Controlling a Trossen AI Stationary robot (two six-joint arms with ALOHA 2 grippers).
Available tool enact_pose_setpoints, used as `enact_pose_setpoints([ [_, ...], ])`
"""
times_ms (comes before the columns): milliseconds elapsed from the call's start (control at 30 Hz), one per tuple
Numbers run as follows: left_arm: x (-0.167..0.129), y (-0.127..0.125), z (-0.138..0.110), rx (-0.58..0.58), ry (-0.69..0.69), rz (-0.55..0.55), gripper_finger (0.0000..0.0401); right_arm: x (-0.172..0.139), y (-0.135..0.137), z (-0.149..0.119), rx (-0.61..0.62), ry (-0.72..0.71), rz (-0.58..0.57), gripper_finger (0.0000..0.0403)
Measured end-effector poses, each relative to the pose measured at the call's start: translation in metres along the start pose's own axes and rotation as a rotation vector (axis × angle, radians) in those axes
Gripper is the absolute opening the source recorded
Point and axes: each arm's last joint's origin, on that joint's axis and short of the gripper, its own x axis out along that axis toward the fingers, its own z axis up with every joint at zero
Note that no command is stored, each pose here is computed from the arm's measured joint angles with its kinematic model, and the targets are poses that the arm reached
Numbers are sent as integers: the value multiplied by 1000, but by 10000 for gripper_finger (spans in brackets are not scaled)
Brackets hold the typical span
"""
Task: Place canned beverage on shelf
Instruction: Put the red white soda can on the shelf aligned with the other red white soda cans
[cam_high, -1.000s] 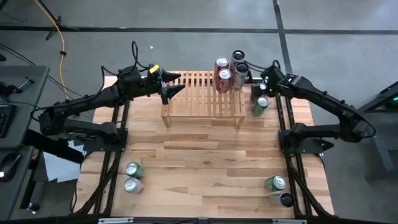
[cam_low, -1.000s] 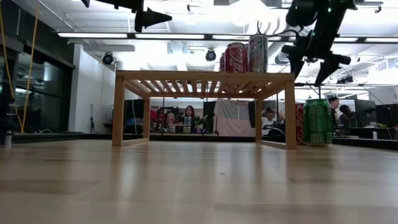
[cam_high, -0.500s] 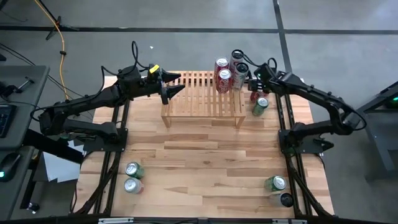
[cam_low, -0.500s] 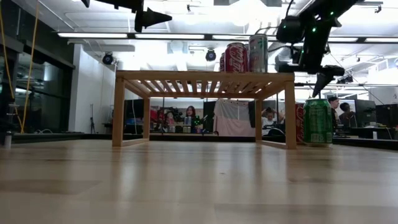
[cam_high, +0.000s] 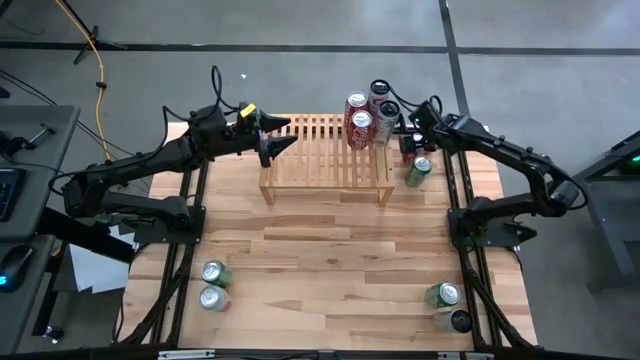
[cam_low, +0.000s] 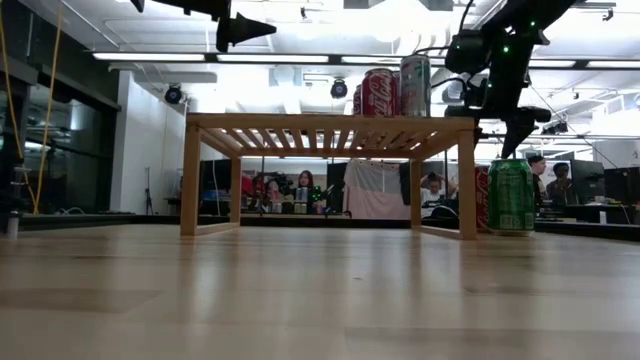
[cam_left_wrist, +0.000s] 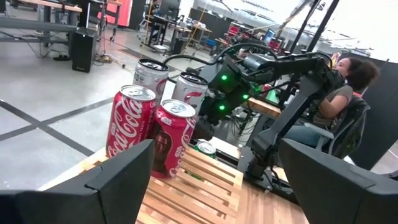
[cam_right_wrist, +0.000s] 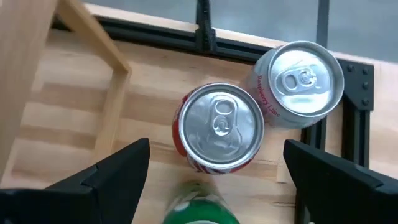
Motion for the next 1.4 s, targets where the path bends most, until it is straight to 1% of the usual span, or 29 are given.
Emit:
enact_pose_setpoints([
  [100, 0, 2, 1, -1, -3, 7, 337, -7, -3, 0, -19, -21, 18, 355],
  [200, 0, 3, 1, -2, -4, 12, 337, -18, -9, 0, 2, -64, 27, 355],
  [300, 0, 3, 1, -2, -5, 12, 337, -26, -18, 0, 53, -92, 20, 355],
  [433, 0, 3, 1, -10, -5, 12, 337, -30, -32, -1, 142, -87, -35, 355],
  [567, 0, 3, 1, -11, -5, 11, 337, -27, -35, 6, 282, -124, -18, 355],
  [700, 0, 3, 1, -11, -7, 11, 337, -21, -34, 10, 402, -136, -28, 355],
  [933, 0, 3, 1, -10, -9, 10, 337, 2, -33, 16, 588, -79, -81, 355],
  [1000, 0, 3, 1, -9, -9, 10, 337, 7, -32, 17, 644, -72, -72, 355],
  [1167, 0, 3, 2, 0, -10, 12, 337, 12, -27, 22, 698, -61, -3, 355],
  [1267, -1, 5, 2, -1, -12, 19, 337, 15, -26, 22, 727, -43, -2, 355],
  [1400, -1, 7, 3, -2, -14, 27, 337, 15, -25, 21, 730, -19, 11, 355],
])
